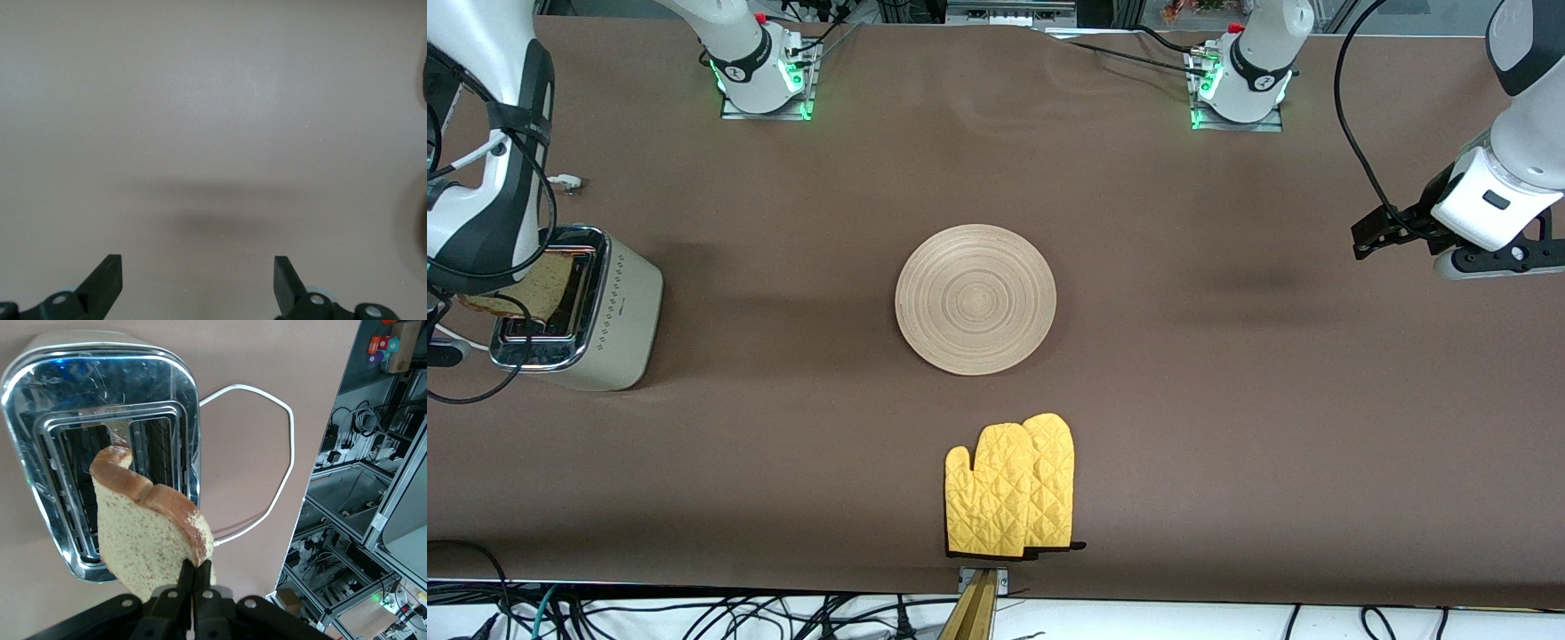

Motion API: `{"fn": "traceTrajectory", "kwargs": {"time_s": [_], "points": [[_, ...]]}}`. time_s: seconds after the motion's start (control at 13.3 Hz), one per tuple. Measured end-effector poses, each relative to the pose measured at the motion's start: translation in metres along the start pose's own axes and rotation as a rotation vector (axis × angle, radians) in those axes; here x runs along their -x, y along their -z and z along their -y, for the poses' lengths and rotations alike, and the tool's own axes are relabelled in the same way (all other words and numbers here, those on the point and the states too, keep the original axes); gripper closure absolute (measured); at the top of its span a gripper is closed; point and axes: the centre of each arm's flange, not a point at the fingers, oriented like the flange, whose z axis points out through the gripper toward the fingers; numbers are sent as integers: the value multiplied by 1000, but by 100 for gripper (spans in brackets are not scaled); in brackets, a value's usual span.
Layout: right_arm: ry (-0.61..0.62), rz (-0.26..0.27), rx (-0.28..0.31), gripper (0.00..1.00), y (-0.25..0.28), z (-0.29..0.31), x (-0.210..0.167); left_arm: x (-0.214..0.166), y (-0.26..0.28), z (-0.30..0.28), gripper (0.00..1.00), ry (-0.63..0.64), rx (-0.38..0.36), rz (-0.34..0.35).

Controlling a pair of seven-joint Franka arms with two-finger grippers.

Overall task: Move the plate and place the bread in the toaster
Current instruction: 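Lower the bread into the toaster slot with the right gripper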

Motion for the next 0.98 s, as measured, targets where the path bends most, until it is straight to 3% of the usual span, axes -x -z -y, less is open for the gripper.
{"fn": "traceTrajectory", "kwargs": {"time_s": [0.98], "points": [[46,-5,16,97,19,33,4,1,-1,0,0,0,-1,9]]}}
